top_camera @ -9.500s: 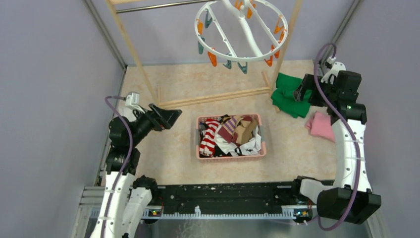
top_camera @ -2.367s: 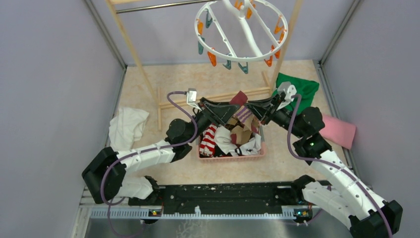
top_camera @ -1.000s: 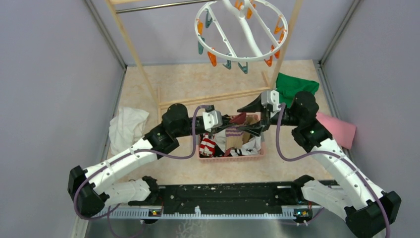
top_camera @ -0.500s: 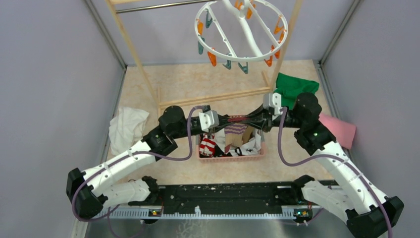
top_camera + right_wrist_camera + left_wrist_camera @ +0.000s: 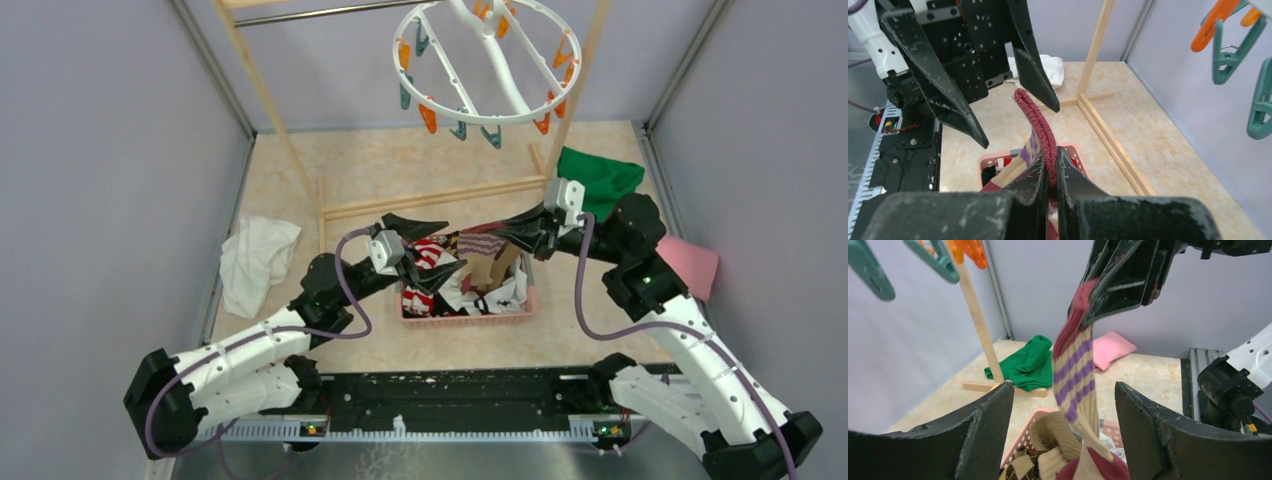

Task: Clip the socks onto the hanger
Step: Pick up the sock from the bin.

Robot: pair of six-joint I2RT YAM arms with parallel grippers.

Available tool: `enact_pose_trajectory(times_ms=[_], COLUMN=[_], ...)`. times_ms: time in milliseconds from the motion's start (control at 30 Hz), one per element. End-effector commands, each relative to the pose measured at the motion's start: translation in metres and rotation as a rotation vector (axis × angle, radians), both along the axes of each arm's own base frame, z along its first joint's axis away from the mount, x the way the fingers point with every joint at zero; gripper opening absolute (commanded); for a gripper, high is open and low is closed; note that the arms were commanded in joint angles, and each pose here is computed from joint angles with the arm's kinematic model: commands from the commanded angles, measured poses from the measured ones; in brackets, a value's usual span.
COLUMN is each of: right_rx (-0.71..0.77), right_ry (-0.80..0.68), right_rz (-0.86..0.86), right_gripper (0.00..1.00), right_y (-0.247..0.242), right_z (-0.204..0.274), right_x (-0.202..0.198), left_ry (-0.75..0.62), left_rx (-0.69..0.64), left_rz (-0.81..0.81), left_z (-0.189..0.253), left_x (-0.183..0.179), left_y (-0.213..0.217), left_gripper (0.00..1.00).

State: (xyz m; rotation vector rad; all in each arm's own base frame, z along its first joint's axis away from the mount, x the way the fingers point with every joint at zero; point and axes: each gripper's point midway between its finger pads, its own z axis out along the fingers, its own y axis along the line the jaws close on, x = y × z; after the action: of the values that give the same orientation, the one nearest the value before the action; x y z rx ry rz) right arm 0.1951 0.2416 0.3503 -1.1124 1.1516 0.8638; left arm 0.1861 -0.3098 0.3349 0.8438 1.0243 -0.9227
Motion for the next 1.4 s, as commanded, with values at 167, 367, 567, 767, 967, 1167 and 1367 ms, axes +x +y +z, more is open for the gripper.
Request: enact_pose_trajectory(times_ms=[167, 367, 567, 767, 967, 1167, 1367], right_rx=[0.052, 0.052, 0.057, 0.067, 0.07, 0.069, 0.073], right_ry=[-0.039, -0.042, -0.041, -0.036, -0.033, -0.031, -0.031], right_rz=[-0.036, -0.038, -0.041, -0.045, -0.042, -0.042, -0.07], right_gripper=[0.0, 0.0, 0.0, 0.0, 0.0, 0.0, 0.13], right_y=[-0.004, -0.004, -0.003, -0.003, -0.003, -0.003, -0.005], right_z=[0.017, 0.016, 0.017, 0.019, 0.019, 0.019, 0.021], right_x=[0.001, 0.002, 0.003, 0.003, 0.004, 0.004, 0.006], left_ry=[-0.036, -0.051, -0.046, -0.044, -0.05, -0.05, -0.047], left_rx=[-0.248, -0.266, -0.28, -0.294, -0.309, -0.313, -0.317], left_rz=[0.005, 0.0, -0.059, -0.107, -0.139, -0.161, -0.119], left_z=[0.051, 0.06, 0.062, 0.061, 0.063, 0.063, 0.063], left_x=[0.005, 0.013, 0.007, 0.002, -0.003, -0.005, 0.001], left_y=[0.003, -0.008, -0.016, -0.02, -0.022, -0.025, -0.021], left_gripper=[0.8, 0.72, 0.58, 0.45, 0.41, 0.0, 0.0])
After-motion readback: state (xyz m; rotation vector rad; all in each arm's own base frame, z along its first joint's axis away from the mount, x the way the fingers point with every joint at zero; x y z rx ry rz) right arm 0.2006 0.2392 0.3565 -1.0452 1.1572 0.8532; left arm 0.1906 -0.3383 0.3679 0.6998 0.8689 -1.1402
